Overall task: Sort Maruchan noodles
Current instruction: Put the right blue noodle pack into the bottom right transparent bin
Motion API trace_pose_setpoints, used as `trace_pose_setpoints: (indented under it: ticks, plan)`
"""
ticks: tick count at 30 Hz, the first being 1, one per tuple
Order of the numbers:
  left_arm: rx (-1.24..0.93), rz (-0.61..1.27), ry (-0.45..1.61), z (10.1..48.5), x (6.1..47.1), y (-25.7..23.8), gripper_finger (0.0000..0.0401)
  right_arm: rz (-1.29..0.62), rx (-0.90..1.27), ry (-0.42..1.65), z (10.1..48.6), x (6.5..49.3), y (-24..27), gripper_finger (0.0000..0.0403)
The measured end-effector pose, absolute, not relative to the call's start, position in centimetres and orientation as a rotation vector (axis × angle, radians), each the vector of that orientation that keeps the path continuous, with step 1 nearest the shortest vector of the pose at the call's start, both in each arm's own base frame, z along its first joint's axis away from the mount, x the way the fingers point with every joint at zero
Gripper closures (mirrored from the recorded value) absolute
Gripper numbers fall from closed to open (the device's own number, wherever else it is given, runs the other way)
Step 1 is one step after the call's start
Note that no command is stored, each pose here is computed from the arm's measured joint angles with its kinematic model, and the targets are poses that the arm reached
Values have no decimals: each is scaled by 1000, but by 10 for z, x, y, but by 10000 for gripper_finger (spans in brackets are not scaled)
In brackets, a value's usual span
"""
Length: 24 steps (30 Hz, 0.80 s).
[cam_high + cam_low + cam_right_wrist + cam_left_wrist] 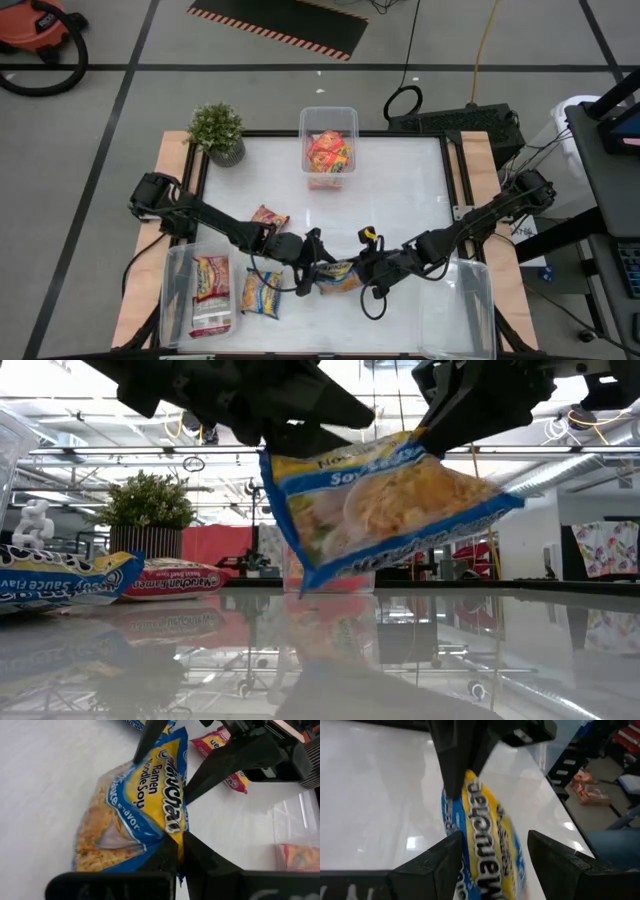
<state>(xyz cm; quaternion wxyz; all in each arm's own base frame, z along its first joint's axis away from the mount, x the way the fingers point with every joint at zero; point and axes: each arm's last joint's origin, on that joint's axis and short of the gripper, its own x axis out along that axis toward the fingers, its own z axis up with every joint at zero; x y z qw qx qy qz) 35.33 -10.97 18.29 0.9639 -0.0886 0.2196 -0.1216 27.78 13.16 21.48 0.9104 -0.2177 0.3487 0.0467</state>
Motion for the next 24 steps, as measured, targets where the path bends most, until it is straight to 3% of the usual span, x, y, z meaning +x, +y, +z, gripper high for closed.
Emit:
trace_pose_setpoints:
  ticks: [19,24]
  plan:
    - [-213,-172,440,183,353,-108,172,28,-484,668,219,281,131,399]
    - [-207,-151,446,182,353,-107,148,23,-487,657,220,282,131,399]
